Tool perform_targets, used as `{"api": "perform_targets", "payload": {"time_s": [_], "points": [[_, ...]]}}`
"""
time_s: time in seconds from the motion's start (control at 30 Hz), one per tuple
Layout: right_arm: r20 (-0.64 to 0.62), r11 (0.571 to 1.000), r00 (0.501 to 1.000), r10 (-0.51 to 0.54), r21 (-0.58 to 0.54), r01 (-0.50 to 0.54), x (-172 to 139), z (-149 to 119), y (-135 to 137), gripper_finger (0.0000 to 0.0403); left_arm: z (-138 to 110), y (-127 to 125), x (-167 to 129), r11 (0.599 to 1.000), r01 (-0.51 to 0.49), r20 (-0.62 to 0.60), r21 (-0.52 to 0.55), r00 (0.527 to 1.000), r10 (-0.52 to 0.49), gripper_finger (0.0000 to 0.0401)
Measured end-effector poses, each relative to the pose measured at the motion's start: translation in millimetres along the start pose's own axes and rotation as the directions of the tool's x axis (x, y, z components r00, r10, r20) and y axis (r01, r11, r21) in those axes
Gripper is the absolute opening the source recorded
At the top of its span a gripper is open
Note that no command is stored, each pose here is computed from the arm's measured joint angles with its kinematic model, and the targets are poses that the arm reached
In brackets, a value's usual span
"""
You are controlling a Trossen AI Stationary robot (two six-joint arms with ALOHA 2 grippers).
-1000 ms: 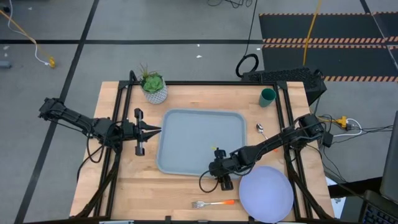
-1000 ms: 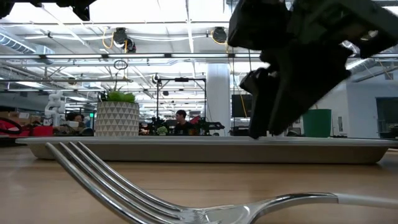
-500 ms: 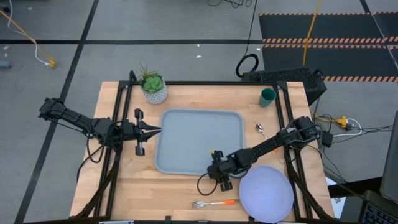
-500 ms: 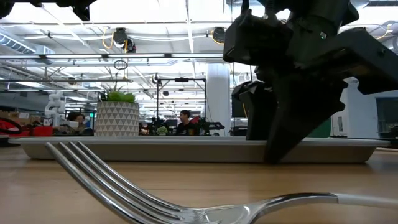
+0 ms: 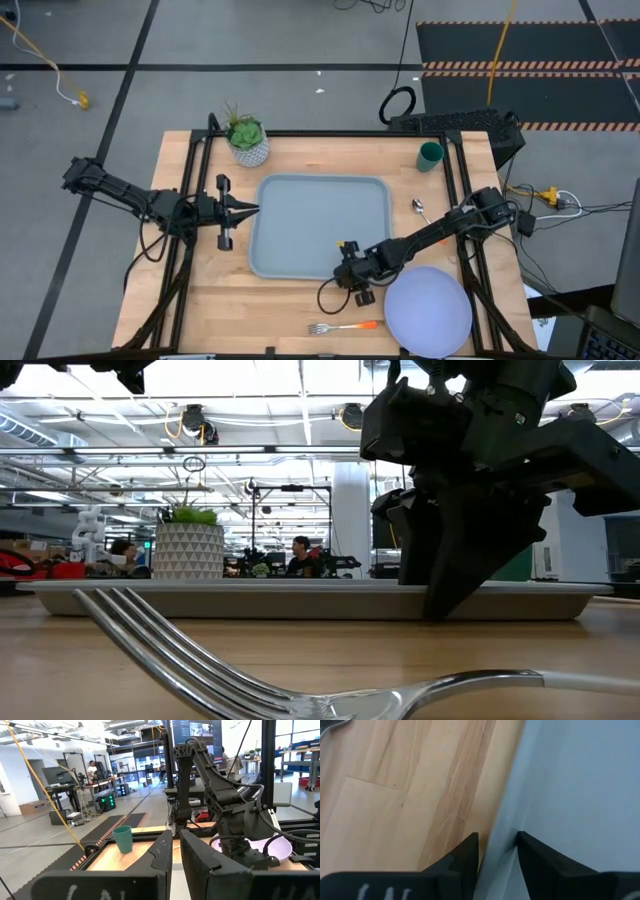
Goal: Pick and place plate/cup/fork/spoon on tray
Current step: Move the blue tray to the center of the table
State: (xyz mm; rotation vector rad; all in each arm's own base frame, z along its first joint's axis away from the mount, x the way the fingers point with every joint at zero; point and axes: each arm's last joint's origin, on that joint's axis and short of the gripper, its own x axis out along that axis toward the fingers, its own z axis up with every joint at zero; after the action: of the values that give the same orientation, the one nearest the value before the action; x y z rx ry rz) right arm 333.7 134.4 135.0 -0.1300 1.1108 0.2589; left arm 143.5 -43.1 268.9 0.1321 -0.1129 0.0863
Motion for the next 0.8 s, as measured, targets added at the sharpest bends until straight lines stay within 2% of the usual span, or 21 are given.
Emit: {"api": "perform_targets", "payload": {"time_s": [0.43,0.8], "points": [[-0.021,0.999,0.999,0.035,-0.002,-0.035,-1.2,-3.4,14.8,0.0118,-0.1,0.0,0.1,1.000,0.000,-0.001,-0.004,1.000,0.000,0.0042],[0.039,0.998,0.998,0.056,0.028,-0.057,-0.1,1.9,16.0,0.0118,-0.1,0.0,0.1,1.000,0.000,-0.001,-0.007,1.000,0.000,0.0042]]}}
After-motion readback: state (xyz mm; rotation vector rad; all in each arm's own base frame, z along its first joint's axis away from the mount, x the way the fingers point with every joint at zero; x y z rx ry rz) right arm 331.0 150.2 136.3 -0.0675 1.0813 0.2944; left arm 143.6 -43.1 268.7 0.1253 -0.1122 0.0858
